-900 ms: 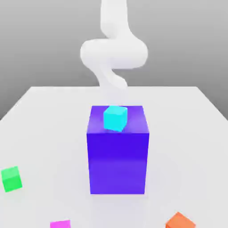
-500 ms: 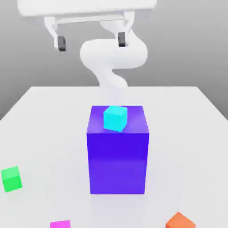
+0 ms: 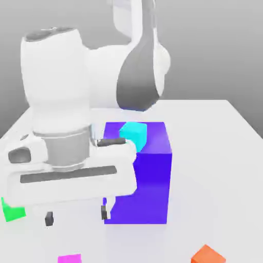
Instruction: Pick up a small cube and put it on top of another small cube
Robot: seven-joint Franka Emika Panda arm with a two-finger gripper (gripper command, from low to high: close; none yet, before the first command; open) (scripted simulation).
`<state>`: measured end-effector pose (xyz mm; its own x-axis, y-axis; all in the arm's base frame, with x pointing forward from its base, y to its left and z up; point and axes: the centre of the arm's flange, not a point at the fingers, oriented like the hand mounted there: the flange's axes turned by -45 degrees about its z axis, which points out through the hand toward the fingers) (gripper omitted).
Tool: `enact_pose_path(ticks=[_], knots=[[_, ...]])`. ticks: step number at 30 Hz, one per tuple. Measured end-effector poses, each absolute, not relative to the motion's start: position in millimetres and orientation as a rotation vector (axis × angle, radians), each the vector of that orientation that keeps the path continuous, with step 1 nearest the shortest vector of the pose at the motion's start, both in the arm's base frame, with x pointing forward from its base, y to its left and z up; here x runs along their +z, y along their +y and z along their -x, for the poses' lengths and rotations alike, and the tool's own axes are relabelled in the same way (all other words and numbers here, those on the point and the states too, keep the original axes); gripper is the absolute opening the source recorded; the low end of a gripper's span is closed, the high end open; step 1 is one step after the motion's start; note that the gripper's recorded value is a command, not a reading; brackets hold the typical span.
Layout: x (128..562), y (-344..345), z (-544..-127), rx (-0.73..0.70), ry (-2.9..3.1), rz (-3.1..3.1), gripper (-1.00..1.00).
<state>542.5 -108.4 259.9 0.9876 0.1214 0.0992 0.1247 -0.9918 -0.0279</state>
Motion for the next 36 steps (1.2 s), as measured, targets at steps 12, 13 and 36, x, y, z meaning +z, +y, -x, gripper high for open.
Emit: enact_pose_path(ticks=[12, 13, 36], knots=[[136.4, -127.9, -531.8, -0.001, -0.226, 3.133, -1.00], [136.4, -127.9, -531.8, 0.000, -0.226, 3.133, -1.00], [188.1, -322.0, -341.1, 0.000, -0.239, 3.131, -1.00]])
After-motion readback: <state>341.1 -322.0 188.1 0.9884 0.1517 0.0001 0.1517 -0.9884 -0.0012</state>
